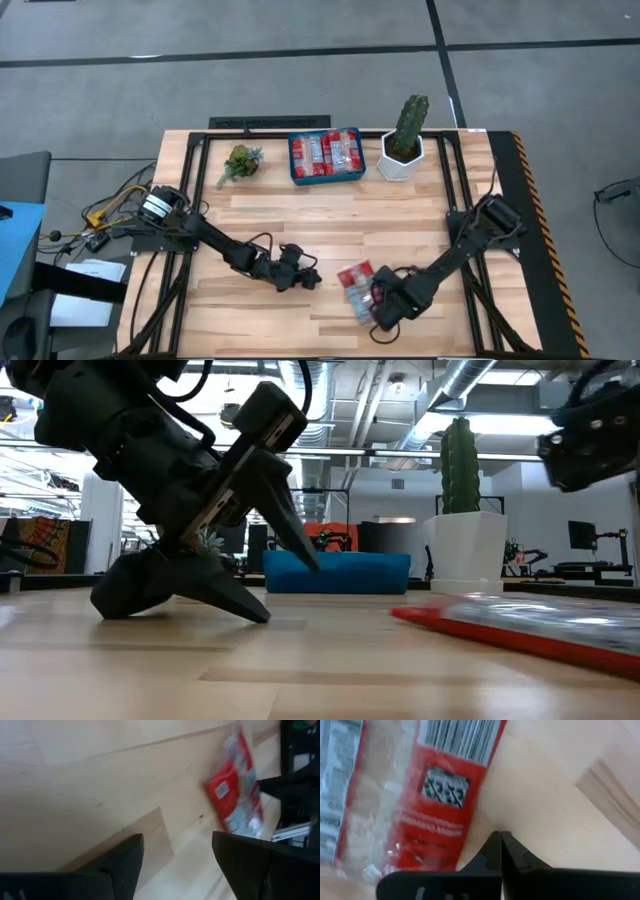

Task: Sort popcorn bags into baskets
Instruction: Put the popcorn bag into the blue bin

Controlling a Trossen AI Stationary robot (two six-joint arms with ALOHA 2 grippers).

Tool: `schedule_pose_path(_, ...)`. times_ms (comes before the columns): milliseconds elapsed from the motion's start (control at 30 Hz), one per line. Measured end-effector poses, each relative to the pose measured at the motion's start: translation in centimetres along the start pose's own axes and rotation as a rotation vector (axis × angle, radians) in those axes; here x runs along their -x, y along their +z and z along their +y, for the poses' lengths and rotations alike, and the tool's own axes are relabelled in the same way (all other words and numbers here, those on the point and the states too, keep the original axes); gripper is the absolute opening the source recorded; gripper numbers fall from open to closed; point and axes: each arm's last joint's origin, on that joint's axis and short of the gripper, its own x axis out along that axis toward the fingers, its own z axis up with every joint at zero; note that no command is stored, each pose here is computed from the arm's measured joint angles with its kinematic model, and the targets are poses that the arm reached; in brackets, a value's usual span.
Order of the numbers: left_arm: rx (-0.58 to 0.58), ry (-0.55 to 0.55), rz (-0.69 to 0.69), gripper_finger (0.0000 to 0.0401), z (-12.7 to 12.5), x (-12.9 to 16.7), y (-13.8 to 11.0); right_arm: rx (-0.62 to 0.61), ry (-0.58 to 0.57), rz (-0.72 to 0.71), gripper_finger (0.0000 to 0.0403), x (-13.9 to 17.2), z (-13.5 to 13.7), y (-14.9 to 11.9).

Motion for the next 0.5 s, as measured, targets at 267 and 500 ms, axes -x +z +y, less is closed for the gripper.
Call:
schedule_pose_path(267,0.037,-0.006,-0.033,0.0247,0.3,-0.4,0.1,0.058,0.074,-0.056,0.0021,-0.8,2.8,5.2)
schedule_pose_path(500,0.045,0.001,-0.045,0.0247,0.4,-0.5,0.1,0.040,0.251,-0.262,0.0006,-0.8,4.2,10.5)
